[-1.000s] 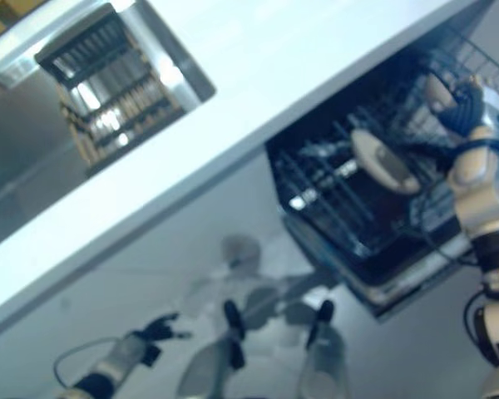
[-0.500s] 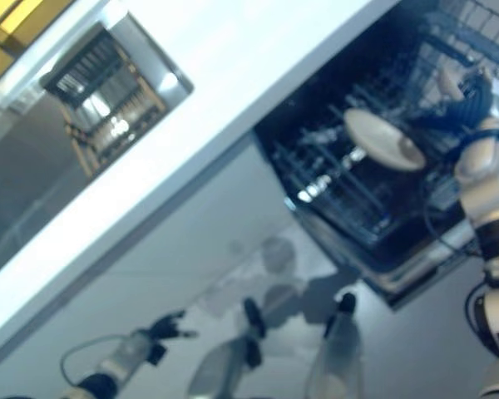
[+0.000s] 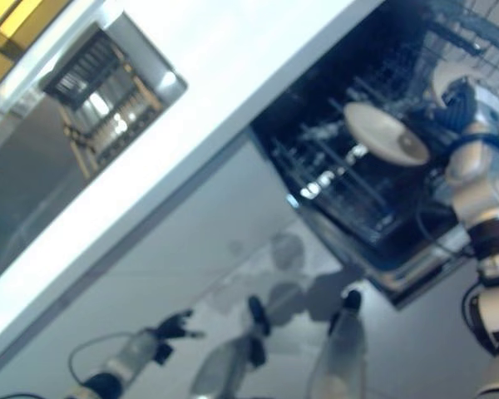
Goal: Take plates into dishwasher
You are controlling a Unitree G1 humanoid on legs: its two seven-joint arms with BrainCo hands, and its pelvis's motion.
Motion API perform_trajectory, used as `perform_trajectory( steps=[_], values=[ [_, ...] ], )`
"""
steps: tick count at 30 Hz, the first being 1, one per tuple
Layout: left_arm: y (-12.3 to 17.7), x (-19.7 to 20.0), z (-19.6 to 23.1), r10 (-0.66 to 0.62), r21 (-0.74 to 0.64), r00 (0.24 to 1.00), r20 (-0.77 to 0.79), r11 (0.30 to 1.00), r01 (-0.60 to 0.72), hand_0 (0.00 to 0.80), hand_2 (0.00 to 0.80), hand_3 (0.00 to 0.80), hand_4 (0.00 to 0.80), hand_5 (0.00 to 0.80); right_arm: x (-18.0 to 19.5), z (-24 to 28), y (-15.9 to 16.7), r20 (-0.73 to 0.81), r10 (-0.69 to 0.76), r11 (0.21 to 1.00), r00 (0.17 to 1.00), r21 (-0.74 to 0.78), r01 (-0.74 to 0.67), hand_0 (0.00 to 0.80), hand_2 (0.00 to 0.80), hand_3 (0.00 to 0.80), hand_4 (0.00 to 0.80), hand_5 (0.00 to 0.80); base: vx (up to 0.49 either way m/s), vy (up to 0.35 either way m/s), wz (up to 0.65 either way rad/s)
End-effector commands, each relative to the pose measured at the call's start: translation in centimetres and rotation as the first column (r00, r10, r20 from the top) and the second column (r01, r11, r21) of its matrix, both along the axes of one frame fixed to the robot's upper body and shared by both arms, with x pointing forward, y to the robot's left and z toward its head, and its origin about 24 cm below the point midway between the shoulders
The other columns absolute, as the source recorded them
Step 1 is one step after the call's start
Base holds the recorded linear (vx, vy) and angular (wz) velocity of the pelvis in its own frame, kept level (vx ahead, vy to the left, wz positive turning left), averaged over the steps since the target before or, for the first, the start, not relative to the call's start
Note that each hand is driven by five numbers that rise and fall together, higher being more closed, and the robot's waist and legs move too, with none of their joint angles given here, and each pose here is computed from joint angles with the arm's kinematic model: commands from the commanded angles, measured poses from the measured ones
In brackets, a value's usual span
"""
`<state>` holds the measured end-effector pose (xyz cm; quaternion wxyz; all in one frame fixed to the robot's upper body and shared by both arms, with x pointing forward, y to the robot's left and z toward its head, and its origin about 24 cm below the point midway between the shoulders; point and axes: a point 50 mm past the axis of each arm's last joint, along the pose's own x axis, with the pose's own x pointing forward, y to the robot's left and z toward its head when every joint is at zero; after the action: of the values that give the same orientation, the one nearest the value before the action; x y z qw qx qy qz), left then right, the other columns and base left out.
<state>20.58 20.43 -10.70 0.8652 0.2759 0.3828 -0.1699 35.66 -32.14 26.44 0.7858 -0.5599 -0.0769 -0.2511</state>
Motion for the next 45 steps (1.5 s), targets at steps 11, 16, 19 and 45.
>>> perform_trajectory(
  steps=[11, 16, 19, 45],
  values=[
    [-0.2, 0.0, 0.0, -0.023, 0.005, 1.0, 0.011, 1.0, 0.023, 0.0, 0.0, 0.0, 0.0, 0.0, -0.3, 5.9, 2.8, 0.202, 0.087, 0.985, 0.975, -0.162, -0.054, 0.8, 0.8, 0.8, 0.8, 0.8, -0.016, 0.002, 0.0],
    [0.0, 0.0, 0.1, -0.02, 0.01, 1.0, 0.01, 1.0, 0.02, 0.0, 0.0, 0.0, 0.0, 0.0, -1.1, 6.9, 3.5, 0.261, 0.12, 0.981, 0.958, -0.18, -0.074, 0.8, 0.8, 0.8, 0.8, 0.8, 0.006, 0.01, 0.02],
    [0.1, 0.0, 0.1, -0.021, 0.017, 1.0, 0.009, 1.0, 0.021, 0.0, 0.0, 0.0, 0.0, 0.0, -1.5, 7.1, 3.6, 0.288, 0.129, 0.981, 0.949, -0.174, -0.08, 0.8, 0.8, 0.8, 0.8, 0.8, 0.024, 0.007, 0.0],
    [1.2, -0.3, -0.1, 0.007, 0.047, 1.0, -0.019, 0.999, -0.006, 0.0, 0.0, 0.0, 0.0, 0.0, -2.2, 6.5, 4.5, 0.243, 0.23, 0.972, 0.942, -0.1, -0.211, 0.8, 0.8, 0.8, 0.8, 0.8, 0.02, 0.01, -0.01]
  ],
)
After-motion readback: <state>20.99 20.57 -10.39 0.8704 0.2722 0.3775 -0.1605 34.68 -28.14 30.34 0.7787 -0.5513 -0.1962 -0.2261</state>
